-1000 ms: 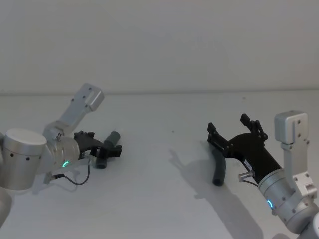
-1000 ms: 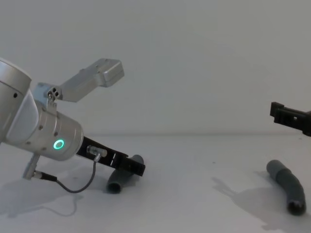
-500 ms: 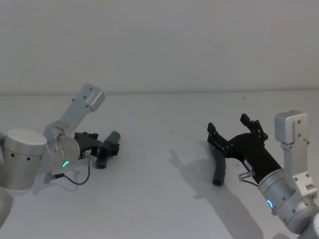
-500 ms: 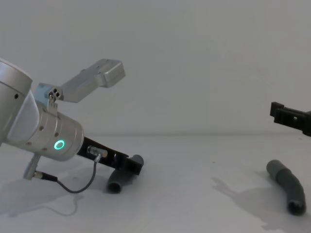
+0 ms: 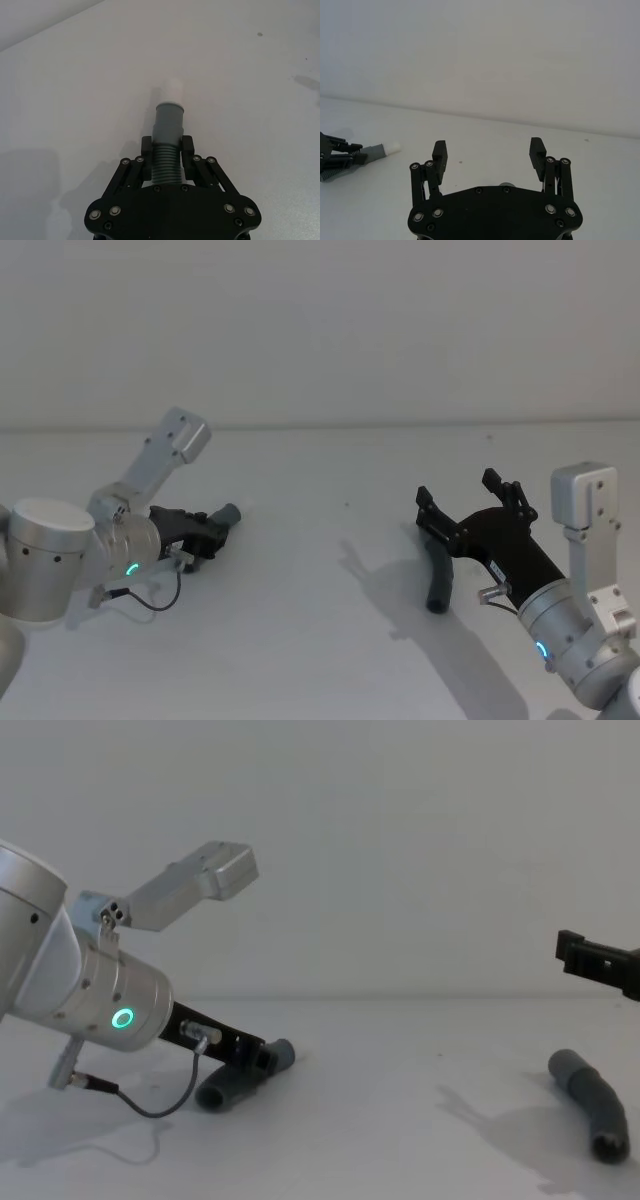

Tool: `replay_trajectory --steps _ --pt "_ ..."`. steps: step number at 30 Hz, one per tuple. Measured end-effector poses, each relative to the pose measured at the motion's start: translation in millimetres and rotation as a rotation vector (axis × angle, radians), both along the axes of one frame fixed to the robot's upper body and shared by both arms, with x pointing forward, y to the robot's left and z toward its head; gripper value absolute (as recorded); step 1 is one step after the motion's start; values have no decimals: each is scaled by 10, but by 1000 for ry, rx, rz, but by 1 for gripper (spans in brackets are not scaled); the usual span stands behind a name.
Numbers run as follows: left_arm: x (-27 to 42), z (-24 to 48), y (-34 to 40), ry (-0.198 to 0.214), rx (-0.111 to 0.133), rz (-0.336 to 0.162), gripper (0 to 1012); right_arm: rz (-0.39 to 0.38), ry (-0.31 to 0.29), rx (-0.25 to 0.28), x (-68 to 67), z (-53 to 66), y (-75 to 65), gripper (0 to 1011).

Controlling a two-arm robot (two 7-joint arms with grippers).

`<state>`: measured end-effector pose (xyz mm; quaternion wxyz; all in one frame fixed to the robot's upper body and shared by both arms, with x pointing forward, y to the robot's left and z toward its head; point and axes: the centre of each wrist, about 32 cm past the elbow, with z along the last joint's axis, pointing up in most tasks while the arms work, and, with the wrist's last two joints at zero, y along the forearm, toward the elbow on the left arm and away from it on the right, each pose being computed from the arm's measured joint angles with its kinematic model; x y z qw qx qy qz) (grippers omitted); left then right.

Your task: Use both hands to pick up one end of the pipe from the table, align the ends, and insert them.

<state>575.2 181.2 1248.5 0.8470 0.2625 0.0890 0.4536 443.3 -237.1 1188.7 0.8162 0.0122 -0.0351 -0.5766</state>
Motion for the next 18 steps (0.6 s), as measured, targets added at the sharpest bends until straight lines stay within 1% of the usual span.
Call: replay_trajectory --steps 18 --pt "1 -1 1 0 1 0 304 0 0 0 0 0 0 1000"
